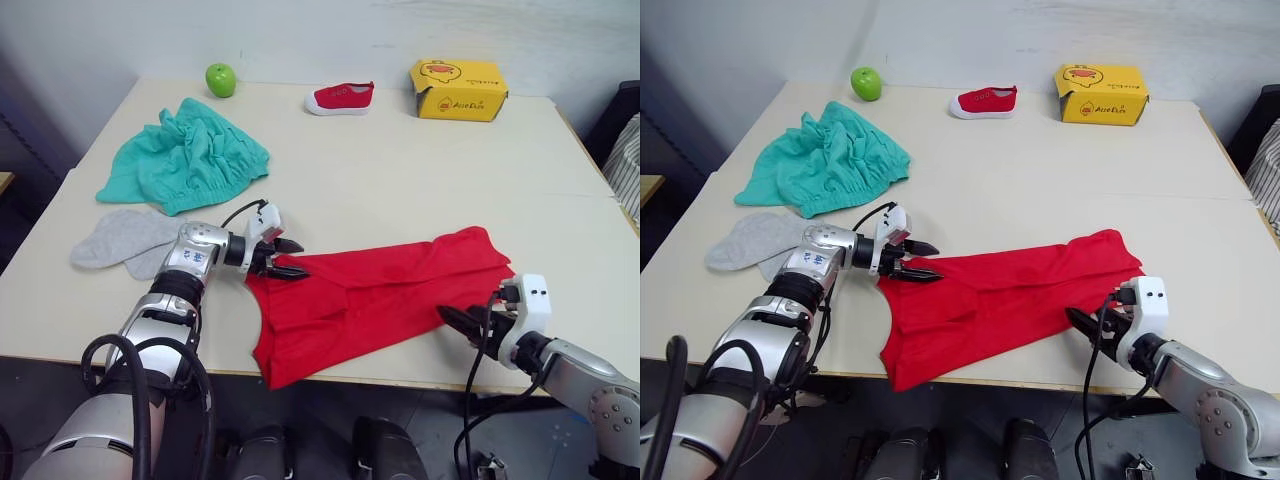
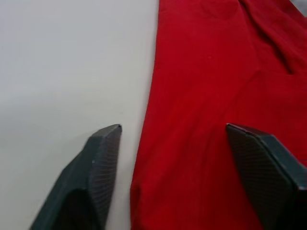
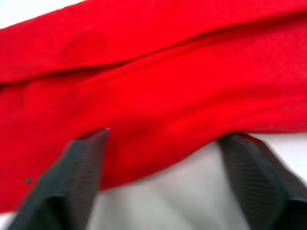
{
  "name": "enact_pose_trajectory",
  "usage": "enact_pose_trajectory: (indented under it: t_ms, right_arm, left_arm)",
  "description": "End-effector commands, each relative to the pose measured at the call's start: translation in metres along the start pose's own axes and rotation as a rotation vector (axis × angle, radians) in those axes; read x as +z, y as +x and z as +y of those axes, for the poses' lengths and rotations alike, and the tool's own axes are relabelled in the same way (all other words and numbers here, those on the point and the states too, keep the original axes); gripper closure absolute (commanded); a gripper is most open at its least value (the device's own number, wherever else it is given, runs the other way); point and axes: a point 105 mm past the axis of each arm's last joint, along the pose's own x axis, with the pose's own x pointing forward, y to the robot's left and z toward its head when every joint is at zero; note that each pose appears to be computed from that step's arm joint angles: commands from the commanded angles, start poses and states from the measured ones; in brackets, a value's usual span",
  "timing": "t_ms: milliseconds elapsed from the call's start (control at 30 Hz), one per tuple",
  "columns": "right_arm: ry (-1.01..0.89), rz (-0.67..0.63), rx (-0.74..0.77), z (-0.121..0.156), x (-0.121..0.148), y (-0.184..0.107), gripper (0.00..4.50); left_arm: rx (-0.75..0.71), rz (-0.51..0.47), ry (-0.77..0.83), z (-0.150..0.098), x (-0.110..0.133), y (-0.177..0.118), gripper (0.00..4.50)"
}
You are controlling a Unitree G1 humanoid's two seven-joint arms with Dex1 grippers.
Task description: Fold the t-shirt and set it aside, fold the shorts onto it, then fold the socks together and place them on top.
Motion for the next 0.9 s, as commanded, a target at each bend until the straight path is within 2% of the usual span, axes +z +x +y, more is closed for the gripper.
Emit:
enact_pose_trajectory:
  t_ms: [33, 233, 267, 500, 733, 800, 900]
  right_arm:
    - [0.004, 0.026, 0.029, 0.005, -0.008, 0.007, 2.42]
    - [-0.064, -0.004, 0.013, -0.001, -0.001, 0.010, 4.50]
    - [-0.072, -0.007, 0.012, -0.003, 0.000, 0.010, 4.50]
    - [-0.206, -0.037, 0.008, -0.020, 0.029, 0.034, 4.50]
    - [-0.402, -0.059, 0.074, -0.022, 0.075, 0.085, 4.50]
    - [-0.426, -0.062, 0.089, -0.021, 0.081, 0.093, 4.50]
    - [-0.425, -0.027, 0.143, -0.018, 0.087, 0.101, 4.50]
  left_arm:
    - [-0.033, 0.029, -0.015, -0.006, -0.009, 0.003, 2.20]
    - [-0.042, 0.016, 0.019, -0.013, -0.012, -0.003, 4.22]
    - [-0.041, 0.004, 0.022, -0.016, -0.010, -0.003, 4.48]
    - [0.079, -0.069, -0.033, -0.046, -0.018, -0.018, 4.48]
    - [0.259, -0.147, -0.154, -0.088, -0.031, -0.022, 4.48]
    - [0.282, -0.158, -0.173, -0.095, -0.032, -0.020, 4.48]
    - [0.380, -0.233, -0.211, -0.097, -0.025, -0.019, 4.48]
